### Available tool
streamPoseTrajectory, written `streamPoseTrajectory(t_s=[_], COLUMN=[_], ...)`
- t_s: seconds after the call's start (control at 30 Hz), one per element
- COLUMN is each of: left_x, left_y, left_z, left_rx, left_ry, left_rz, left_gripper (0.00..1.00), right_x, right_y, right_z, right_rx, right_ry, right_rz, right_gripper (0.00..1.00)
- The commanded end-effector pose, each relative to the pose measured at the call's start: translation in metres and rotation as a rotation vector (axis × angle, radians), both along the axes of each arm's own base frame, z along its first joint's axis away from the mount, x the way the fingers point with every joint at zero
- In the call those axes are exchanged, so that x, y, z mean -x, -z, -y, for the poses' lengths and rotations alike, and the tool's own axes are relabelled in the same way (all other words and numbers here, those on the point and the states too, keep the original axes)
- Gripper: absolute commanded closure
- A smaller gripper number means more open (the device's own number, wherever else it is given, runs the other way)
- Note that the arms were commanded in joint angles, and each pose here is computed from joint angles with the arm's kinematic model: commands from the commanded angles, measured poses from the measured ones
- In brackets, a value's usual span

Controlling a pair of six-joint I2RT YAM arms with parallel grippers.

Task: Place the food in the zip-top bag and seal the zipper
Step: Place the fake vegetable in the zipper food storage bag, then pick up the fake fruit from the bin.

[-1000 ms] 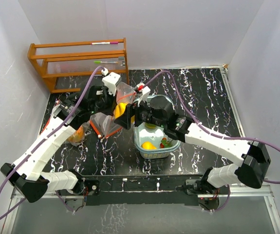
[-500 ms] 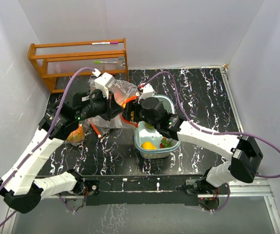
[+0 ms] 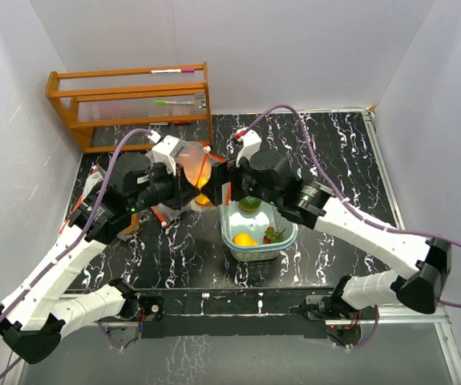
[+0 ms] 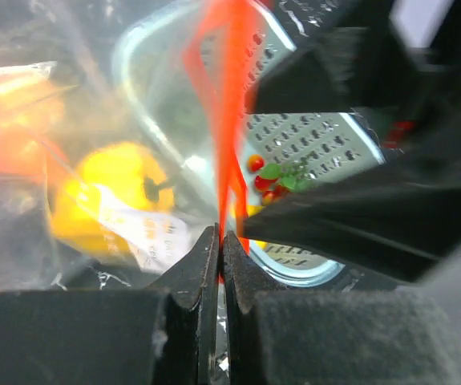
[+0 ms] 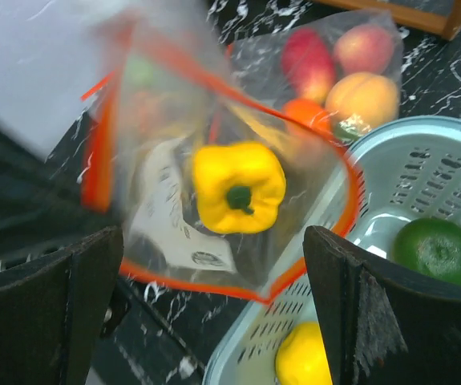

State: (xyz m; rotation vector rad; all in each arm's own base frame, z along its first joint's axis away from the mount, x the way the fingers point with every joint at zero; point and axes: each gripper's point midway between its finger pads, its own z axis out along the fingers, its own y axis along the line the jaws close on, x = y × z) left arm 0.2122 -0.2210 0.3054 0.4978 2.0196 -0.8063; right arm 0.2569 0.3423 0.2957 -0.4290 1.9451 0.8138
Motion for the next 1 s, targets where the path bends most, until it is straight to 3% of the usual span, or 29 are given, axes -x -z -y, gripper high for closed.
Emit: streamPoseTrajectory(t_s=[0.0, 0.13, 0.27, 0.43, 0.73, 0.97], left_x=[-0.014, -0.023, -0.022, -0.016, -0.009, -0.010], left_y=[-0.006, -0.015, -0.028, -0.023, -0.010, -0.003], left_z=[-0.020, -0.035, -0.041, -0.051, -0.076, -0.072], left_rx=[-0.035, -0.099, -0.096, -0.124, -0.194, -0.194], left_ry=[-0.126, -0.190, -0.208, -0.224, -0.281, -0.262], left_rz=[0.056, 0.098, 0.128, 0.126, 0.149, 0.148], left_gripper=[1.00, 1.00, 1.00, 1.00, 1.00, 1.00], right_x=[0.047, 0.073, 0.056, 0.040, 0.057, 0.060], right_y=[-0.036, -0.033, -0.011, 0.064, 0.161, 0.196], right_z=[0.012, 0.032, 0.071, 0.094, 0.093, 0.076], right_rx=[-0.019, 0.019, 0.082, 0.255, 0.457, 0.448], right_ry=[-0.194, -0.271, -0.033, 0.175, 0.138, 0.080], right_rz=[0.033, 0.027, -0.009, -0.175, -0.392, -0.432], right_gripper=[0.01, 0.02, 0.00, 0.01, 0.13, 0.12])
